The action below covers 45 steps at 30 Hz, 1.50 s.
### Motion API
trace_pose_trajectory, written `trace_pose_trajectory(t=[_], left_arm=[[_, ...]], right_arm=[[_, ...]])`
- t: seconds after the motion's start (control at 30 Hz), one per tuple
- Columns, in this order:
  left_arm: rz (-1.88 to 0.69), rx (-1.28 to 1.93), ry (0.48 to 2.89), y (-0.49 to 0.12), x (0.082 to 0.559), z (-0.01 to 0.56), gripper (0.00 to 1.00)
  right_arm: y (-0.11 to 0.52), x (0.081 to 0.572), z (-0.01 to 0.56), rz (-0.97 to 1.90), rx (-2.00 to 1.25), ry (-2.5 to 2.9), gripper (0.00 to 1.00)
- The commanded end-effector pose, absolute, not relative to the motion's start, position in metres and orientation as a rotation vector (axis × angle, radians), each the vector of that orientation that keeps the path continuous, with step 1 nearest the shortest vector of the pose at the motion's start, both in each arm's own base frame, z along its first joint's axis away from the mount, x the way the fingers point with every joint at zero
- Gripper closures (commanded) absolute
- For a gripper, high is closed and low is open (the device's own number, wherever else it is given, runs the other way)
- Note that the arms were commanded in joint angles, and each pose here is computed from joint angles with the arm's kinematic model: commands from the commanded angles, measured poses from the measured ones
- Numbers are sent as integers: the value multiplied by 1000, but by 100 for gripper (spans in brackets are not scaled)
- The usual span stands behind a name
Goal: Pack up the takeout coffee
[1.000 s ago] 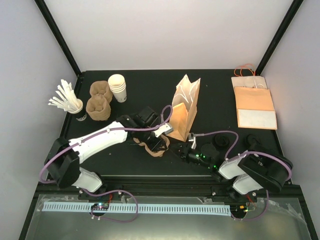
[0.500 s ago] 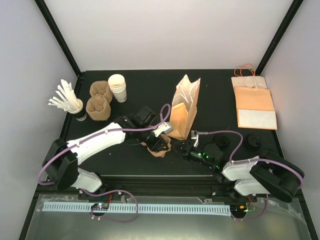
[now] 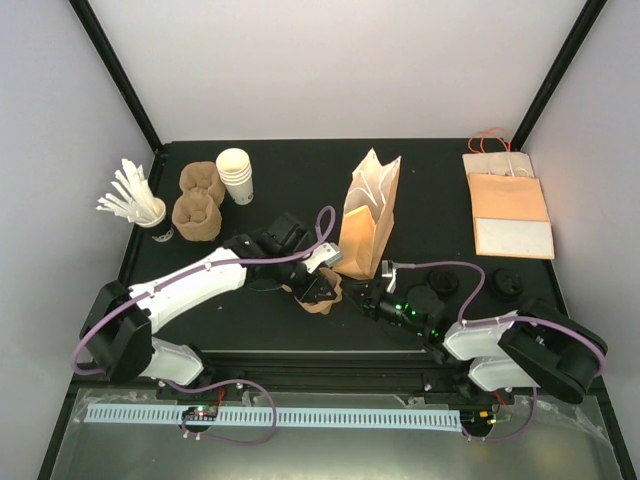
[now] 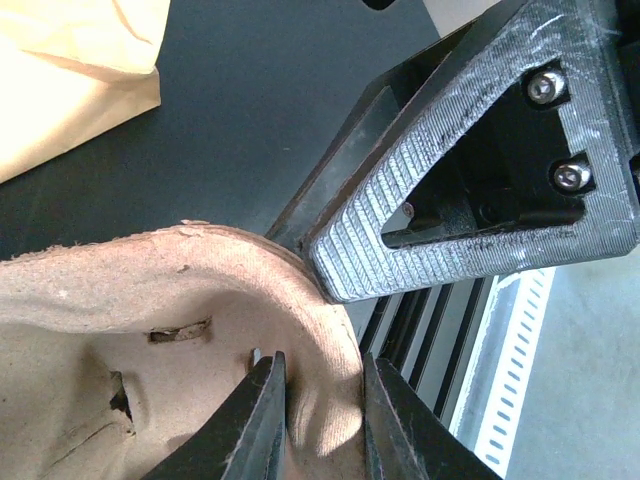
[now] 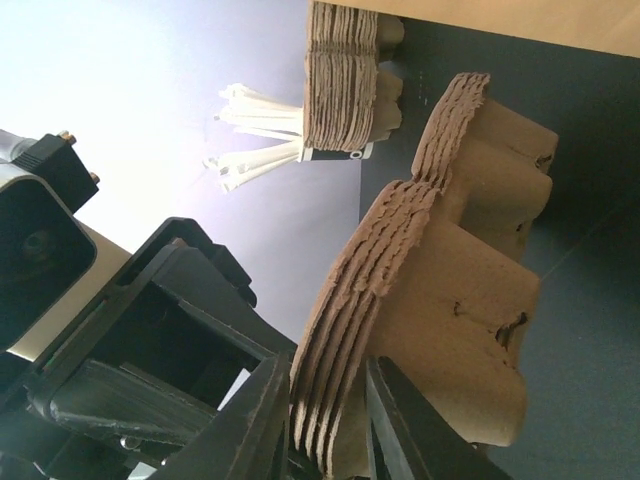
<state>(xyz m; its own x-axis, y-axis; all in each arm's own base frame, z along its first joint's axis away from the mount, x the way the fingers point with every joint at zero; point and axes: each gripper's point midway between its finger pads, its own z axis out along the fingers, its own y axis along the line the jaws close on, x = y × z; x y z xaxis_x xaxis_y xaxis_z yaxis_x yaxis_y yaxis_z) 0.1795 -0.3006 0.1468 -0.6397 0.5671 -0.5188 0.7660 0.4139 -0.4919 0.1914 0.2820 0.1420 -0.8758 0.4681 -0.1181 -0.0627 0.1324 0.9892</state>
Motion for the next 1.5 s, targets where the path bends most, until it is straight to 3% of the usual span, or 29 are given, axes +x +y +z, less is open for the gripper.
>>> trace_pose_trajectory(t=[0.0, 0.5, 1.03, 1.23, 1.47], left_arm=[[-1129, 1146, 2332, -305, 179, 163, 78], [-1200, 1123, 2298, -305, 177, 169, 78], [-1219, 1130, 2293, -307, 176, 167, 77], [-1221, 1119, 2289, -309, 179, 170, 77], [-1243, 1036, 2217, -309, 187, 189, 76]], right_arm=[[284, 195, 155, 1841, 396, 1966, 77], [291, 196, 172, 1905, 393, 1926, 87], [309, 191, 164, 1867, 272, 2052, 84], [314, 190, 165, 1856, 222, 2076, 98], [311, 187, 146, 1767, 203, 2154, 99]])
